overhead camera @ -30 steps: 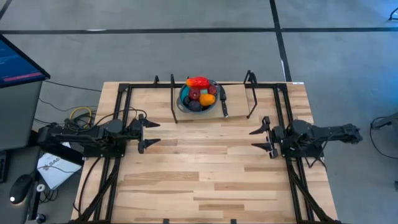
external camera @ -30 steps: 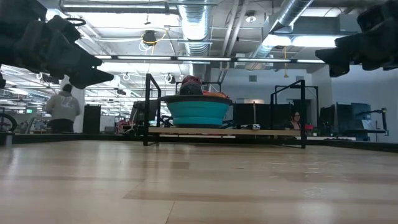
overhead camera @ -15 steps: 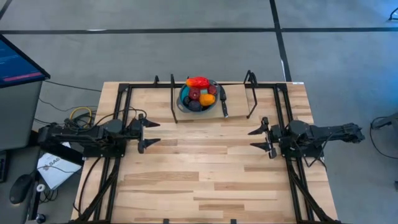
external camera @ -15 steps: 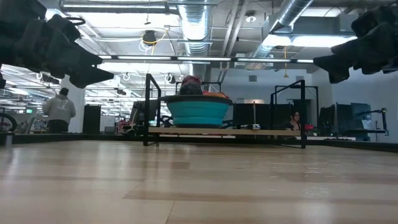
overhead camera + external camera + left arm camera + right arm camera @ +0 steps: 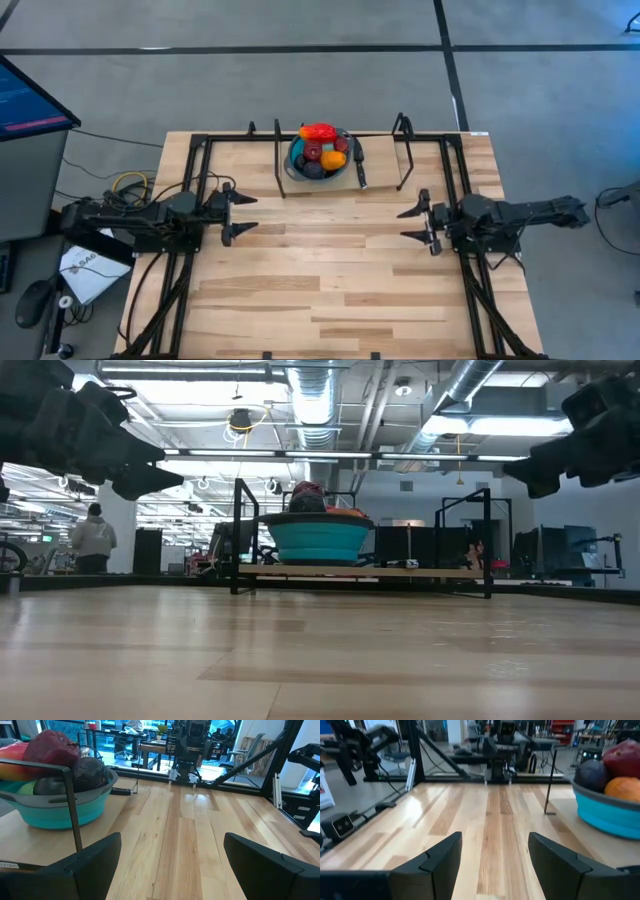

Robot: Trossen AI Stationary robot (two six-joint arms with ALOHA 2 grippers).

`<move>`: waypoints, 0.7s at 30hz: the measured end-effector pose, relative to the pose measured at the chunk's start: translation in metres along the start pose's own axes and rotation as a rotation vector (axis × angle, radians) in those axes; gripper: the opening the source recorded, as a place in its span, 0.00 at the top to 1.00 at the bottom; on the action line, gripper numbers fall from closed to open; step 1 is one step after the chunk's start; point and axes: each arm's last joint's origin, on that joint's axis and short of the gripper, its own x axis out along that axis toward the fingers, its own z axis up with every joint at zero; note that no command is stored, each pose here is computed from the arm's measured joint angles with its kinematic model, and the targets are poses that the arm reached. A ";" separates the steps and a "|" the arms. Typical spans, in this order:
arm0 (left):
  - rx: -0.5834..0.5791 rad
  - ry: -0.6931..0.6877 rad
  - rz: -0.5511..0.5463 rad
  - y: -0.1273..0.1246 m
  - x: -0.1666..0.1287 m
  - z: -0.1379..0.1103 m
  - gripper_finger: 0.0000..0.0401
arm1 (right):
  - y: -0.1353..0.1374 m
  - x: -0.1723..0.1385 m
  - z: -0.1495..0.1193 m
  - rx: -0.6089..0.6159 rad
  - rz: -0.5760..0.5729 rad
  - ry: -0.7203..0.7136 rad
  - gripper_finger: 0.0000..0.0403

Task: Pick & Place Fruit
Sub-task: Return to Home Position

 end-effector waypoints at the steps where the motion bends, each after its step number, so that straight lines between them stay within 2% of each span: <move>1: 0.000 0.000 0.000 0.000 0.000 0.000 0.14 | 0.000 0.001 -0.001 -0.008 0.000 0.013 0.44; 5: 0.000 0.000 0.000 0.000 0.000 0.000 0.14 | 0.000 0.003 -0.004 -0.046 0.000 0.050 0.45; 13: 0.000 0.000 0.000 0.000 0.000 0.000 0.14 | 0.000 0.002 -0.002 -0.049 0.000 0.029 0.45; 19: 0.000 0.000 0.000 0.000 0.000 0.000 0.14 | -0.001 -0.008 0.010 -0.052 -0.016 -0.133 0.45; 21: 0.000 -0.001 0.000 0.000 0.000 0.000 0.14 | -0.003 -0.008 0.009 -0.046 -0.037 -0.122 0.44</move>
